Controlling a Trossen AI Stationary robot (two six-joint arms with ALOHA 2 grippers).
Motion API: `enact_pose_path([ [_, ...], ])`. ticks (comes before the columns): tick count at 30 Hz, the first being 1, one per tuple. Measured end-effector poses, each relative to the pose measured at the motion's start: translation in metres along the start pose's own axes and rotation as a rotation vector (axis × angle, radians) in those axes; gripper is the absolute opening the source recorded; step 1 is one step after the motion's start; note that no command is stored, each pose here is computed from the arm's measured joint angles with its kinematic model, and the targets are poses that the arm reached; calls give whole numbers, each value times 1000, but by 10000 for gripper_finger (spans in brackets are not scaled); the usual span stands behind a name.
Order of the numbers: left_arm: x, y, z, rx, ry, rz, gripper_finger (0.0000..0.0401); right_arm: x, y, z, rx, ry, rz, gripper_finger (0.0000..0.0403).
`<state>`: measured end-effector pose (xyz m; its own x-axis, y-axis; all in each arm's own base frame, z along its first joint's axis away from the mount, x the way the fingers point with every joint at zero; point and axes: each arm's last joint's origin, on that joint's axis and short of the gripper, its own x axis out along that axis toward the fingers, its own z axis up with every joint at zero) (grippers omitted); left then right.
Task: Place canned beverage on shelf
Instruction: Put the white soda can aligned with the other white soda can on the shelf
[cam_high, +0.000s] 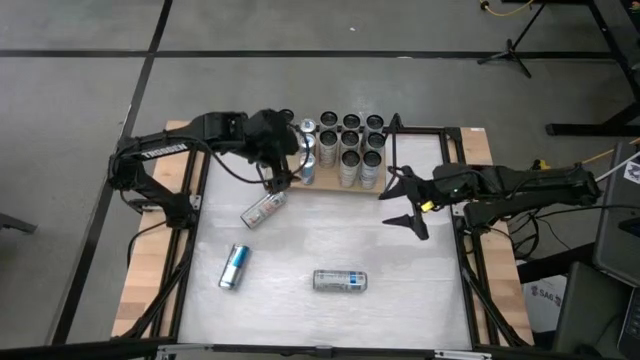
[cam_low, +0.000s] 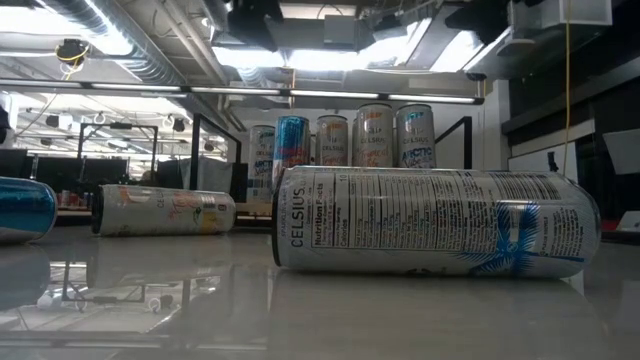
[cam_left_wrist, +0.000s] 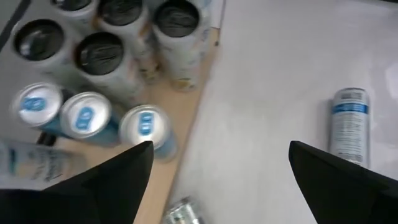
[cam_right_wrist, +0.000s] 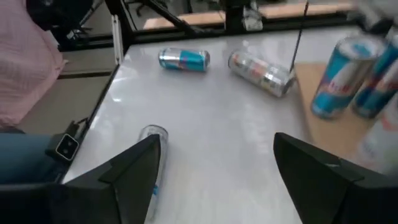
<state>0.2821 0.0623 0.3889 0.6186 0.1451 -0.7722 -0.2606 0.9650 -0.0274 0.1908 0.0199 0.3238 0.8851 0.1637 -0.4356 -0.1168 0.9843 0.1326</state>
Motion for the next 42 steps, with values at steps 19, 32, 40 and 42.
enact_pose_path([
  [19, 28, -73, -4, 60, 50, -76, 363, 94, 62, -27, 59, 138, 85, 303],
  [32, 49, -114, -14, 46, 91, -52, 363, 130, 121, -78, 16, 214, -80, 303],
  [40, 49, -132, -18, 51, 79, -60, 363, 151, 133, -101, -25, 234, -109, 303],
  [42, 48, -135, -20, 34, 75, -52, 363, 155, 133, -105, -29, 238, -117, 303],
])
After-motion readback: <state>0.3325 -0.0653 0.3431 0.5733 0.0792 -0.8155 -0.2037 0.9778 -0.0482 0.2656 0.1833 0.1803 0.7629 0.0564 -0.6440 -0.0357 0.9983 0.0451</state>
